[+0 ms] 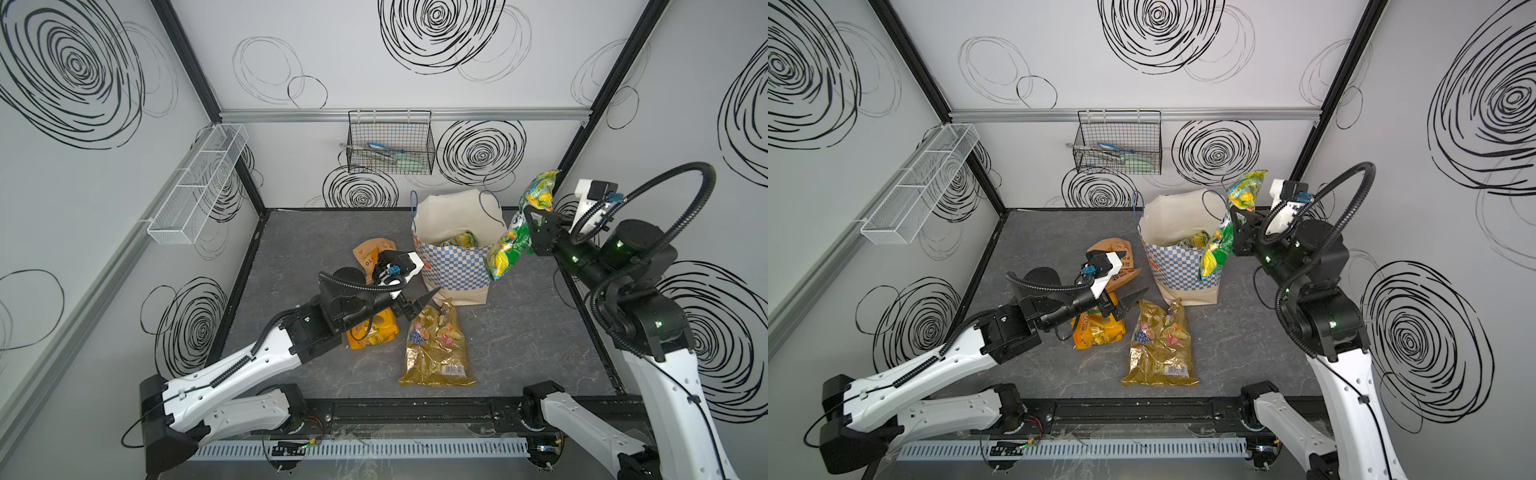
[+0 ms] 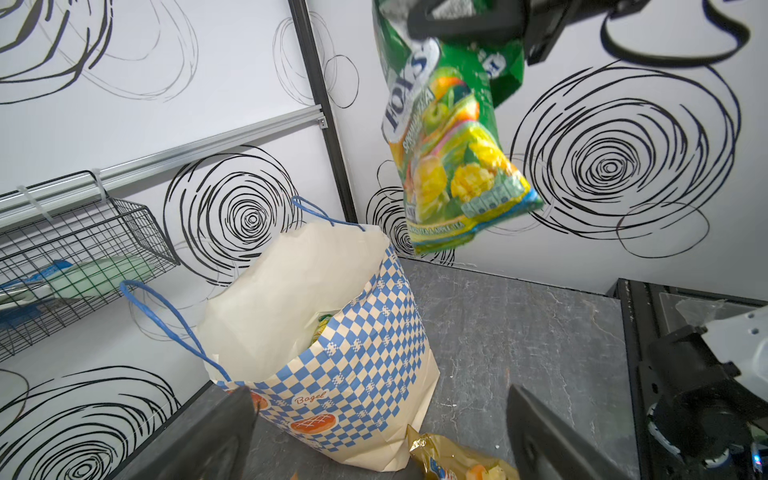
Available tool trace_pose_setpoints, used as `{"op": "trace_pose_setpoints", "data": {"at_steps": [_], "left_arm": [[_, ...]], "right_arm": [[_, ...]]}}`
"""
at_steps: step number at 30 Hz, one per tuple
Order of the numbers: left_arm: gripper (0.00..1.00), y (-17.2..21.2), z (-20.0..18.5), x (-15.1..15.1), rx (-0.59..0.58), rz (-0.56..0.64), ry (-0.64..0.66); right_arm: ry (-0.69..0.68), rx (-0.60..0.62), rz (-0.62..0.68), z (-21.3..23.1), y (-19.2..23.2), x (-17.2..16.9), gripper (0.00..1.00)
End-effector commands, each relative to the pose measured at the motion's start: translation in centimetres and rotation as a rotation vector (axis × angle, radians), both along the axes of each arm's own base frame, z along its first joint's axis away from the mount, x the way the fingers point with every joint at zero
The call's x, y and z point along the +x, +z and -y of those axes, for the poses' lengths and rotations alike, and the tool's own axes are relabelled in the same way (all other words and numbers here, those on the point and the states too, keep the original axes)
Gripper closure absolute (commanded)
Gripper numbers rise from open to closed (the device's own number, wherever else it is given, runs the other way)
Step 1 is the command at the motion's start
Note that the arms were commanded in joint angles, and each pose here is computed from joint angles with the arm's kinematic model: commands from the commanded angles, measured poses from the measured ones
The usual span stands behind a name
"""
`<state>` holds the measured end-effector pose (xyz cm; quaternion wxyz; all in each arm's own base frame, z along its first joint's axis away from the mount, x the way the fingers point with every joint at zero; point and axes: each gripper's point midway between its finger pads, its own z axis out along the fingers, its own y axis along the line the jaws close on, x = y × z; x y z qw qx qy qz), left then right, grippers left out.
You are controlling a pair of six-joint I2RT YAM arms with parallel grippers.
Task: Take the snacks out of the paper bag
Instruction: 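Carry the green packet beside the bag and lower it onto the table, then release the green packet and raise the right gripper back over the bag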
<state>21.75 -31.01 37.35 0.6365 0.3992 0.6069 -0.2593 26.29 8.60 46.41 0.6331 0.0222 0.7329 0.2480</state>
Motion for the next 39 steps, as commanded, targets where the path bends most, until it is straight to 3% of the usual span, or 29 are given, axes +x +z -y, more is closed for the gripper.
{"op": "trace_pose_setpoints", "data": {"at_steps": [1, 11, 18, 23, 36, 39], "left_arm": [[0.04, 1.5, -0.2, -0.7, -0.033, 0.062, -0.007], [0.04, -0.9, 0.5, -1.1, 0.024, 0.027, -0.035], [0.04, -2.5, 1.4, -1.4, 0.034, -0.017, -0.071], [0.04, -2.9, 1.4, -1.5, 0.026, -0.032, -0.072], [0.04, -3.4, 1.7, -1.5, 0.028, -0.051, -0.083], [0.04, -3.6, 1.9, -1.5, 0.038, -0.059, -0.094]], "right_arm": [[-0.089, 0.048, -0.015, 1.7, -2.5, -0.6, 1.00], [-0.123, 0.160, -0.333, 1.4, -20.4, -0.5, 1.00], [-0.197, 0.162, -0.429, 2.3, -28.0, 1.0, 0.99], [-0.259, 0.180, -0.480, 3.8, -31.8, 2.0, 0.91], [-0.268, 0.246, -0.543, 6.1, -36.4, 2.6, 0.50], [-0.275, 0.236, -0.540, 6.5, -36.1, 2.9, 0.34]]}}
